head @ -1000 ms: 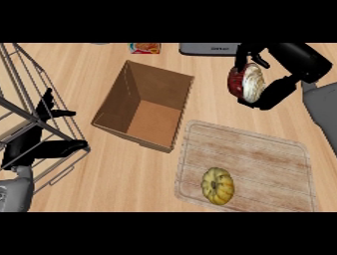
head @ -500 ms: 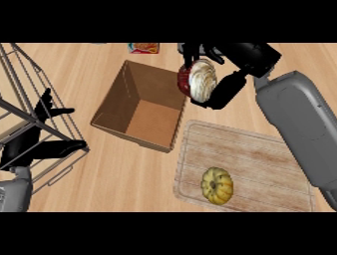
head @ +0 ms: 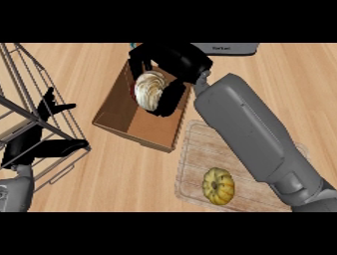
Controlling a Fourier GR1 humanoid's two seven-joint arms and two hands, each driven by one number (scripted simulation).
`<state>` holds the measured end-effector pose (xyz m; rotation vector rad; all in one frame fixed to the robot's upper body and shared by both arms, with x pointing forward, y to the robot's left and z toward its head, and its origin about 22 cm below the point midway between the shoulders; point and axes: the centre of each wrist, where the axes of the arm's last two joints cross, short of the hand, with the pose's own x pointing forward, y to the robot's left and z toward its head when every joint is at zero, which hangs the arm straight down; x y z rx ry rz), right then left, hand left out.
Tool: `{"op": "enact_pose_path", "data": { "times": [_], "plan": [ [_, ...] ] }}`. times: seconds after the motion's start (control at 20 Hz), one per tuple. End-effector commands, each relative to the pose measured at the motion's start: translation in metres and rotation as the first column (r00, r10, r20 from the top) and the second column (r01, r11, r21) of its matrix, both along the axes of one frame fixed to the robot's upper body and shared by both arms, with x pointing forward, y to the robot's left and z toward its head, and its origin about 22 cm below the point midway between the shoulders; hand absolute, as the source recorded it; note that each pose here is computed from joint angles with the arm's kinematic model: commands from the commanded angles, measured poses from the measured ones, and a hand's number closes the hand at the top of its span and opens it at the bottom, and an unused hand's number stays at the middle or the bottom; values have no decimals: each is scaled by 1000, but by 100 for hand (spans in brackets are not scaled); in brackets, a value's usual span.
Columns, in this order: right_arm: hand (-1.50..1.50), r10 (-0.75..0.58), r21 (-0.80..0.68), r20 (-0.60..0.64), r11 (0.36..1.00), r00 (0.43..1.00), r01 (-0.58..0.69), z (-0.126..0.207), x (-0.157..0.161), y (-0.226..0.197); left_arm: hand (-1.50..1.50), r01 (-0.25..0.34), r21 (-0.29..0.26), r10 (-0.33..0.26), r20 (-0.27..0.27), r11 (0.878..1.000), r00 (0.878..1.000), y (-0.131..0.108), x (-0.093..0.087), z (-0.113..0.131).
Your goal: Pick the cupcake from the cutting board and place it in the cardboard box
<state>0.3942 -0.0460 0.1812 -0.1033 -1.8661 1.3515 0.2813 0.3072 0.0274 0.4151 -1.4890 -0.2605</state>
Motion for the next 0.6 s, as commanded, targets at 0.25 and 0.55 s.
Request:
{"op": "enact_pose_path", "data": {
  "times": [0.25, 0.55],
  "plan": [
    [-150, -134, -116, -107, 986, 985, 121, -48, 10, 33, 0, 32, -66, -33, -20, 997, 999, -21, -21, -17],
    [-150, -100, -43, -140, 995, 985, 95, -64, 9, 35, 0, 23, -65, -25, -31, 998, 999, -35, -11, -16]
  ]
}}
